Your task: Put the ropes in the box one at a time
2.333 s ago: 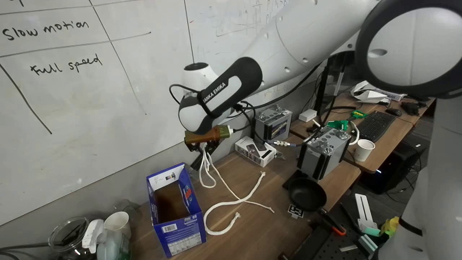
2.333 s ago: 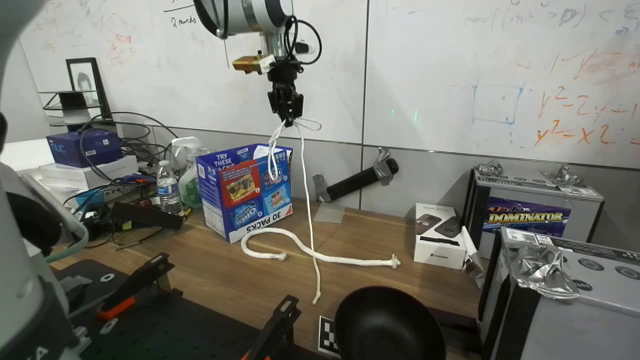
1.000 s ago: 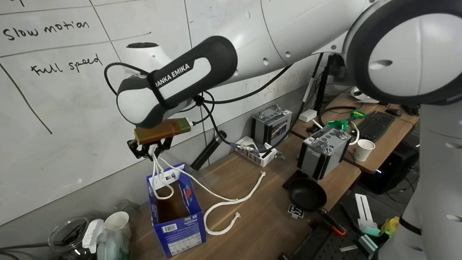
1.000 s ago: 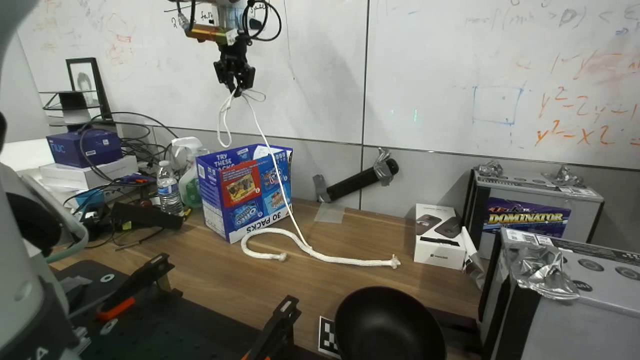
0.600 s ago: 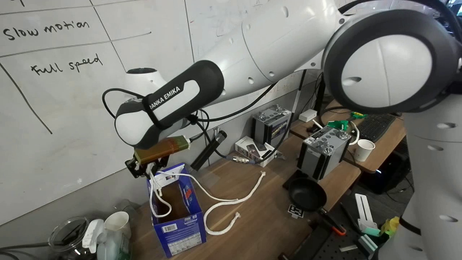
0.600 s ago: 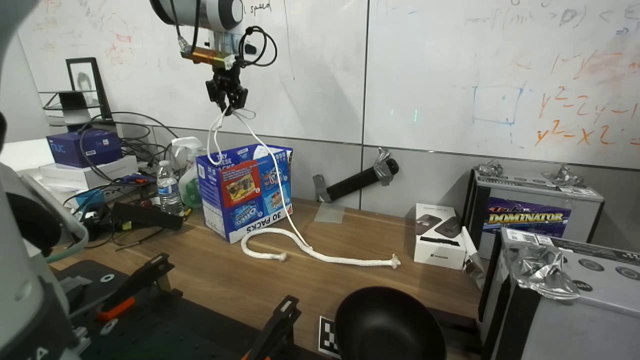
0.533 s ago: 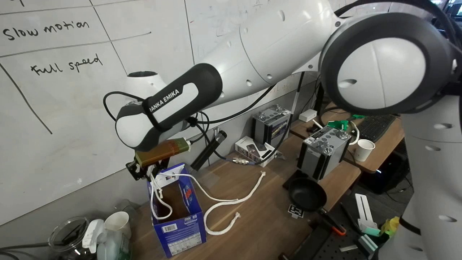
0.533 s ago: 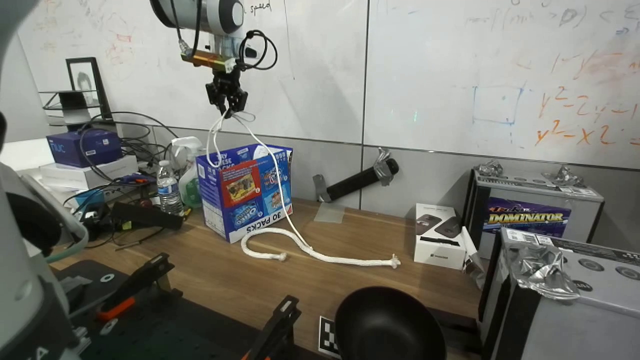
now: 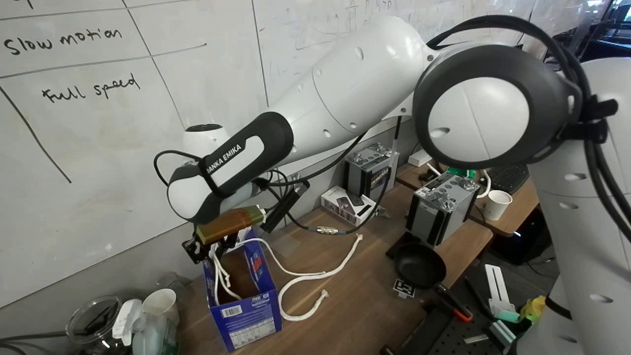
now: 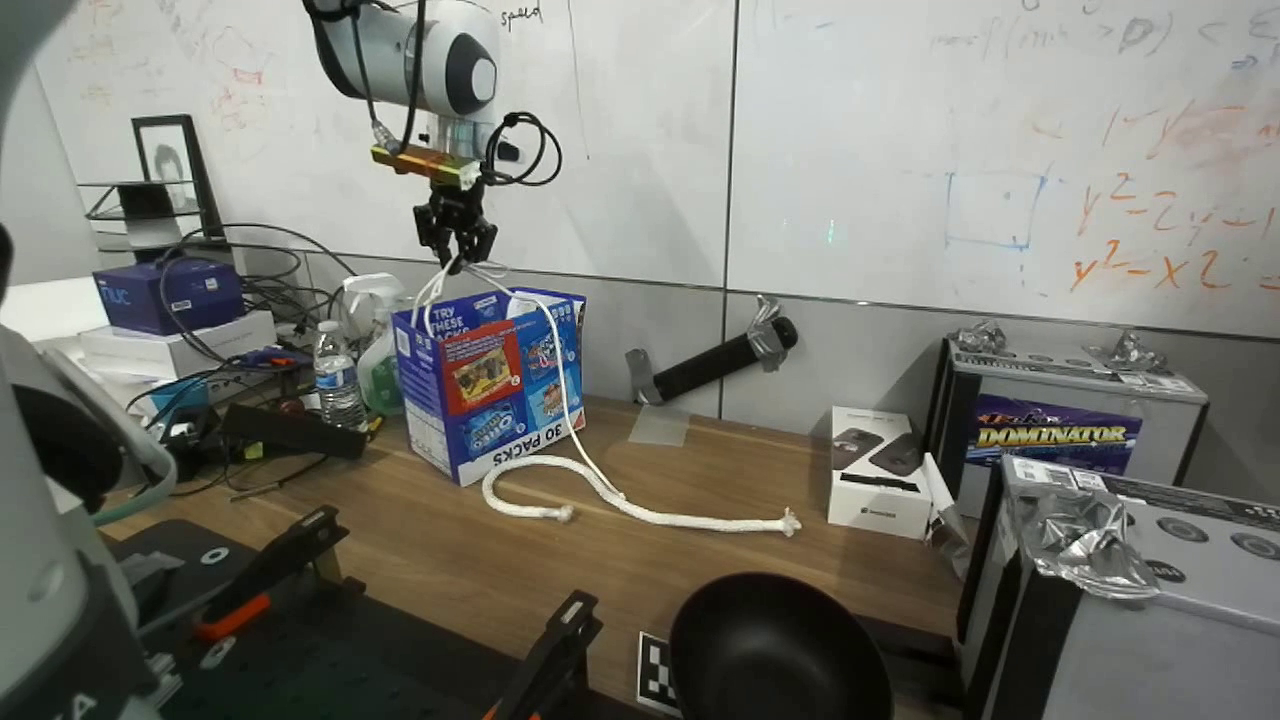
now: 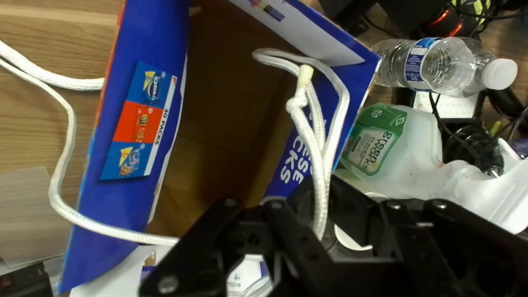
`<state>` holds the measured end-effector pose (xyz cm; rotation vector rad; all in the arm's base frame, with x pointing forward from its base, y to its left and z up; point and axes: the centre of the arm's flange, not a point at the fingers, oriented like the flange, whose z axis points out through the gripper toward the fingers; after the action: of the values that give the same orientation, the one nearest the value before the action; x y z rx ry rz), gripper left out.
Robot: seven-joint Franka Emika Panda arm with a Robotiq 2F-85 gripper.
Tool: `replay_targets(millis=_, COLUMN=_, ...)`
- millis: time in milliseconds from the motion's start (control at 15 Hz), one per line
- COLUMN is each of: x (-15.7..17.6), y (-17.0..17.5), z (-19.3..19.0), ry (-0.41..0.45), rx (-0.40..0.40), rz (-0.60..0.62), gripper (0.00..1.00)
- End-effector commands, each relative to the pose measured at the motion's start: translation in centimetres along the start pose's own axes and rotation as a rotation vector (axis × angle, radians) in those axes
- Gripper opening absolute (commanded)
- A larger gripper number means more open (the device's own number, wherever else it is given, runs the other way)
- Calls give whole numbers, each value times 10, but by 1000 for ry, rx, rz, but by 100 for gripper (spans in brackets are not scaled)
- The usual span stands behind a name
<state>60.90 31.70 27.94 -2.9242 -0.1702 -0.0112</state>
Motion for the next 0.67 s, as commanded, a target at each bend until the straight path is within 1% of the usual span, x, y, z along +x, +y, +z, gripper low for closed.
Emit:
replay_targets(millis=0, x=4, y=4, z=4, ry=2, rx=37, rz=-13, gripper=3)
replay_targets(millis=133, x=4, y=6, z=6, ry=-1, rx=36, rz=-14, gripper=5)
replay_targets(millis=333, x=4, y=7, z=8, ry=-4, rx=34, rz=-14, gripper=5)
replay_targets(millis=400, x=5, y=8, z=7, ry=-15, rx=37, rz=-12, gripper=38)
replay_targets(millis=467, x=5, y=9, z=9, ry=-16, rx=39, rz=-14, gripper=40)
replay_targets(millis=533, x=5, y=10, z=8, ry=-19, rx=38, rz=-10, gripper=45)
replay_targets(millis=600, x=5, y=12, z=7, ry=-20, rx=38, rz=-6, gripper=54)
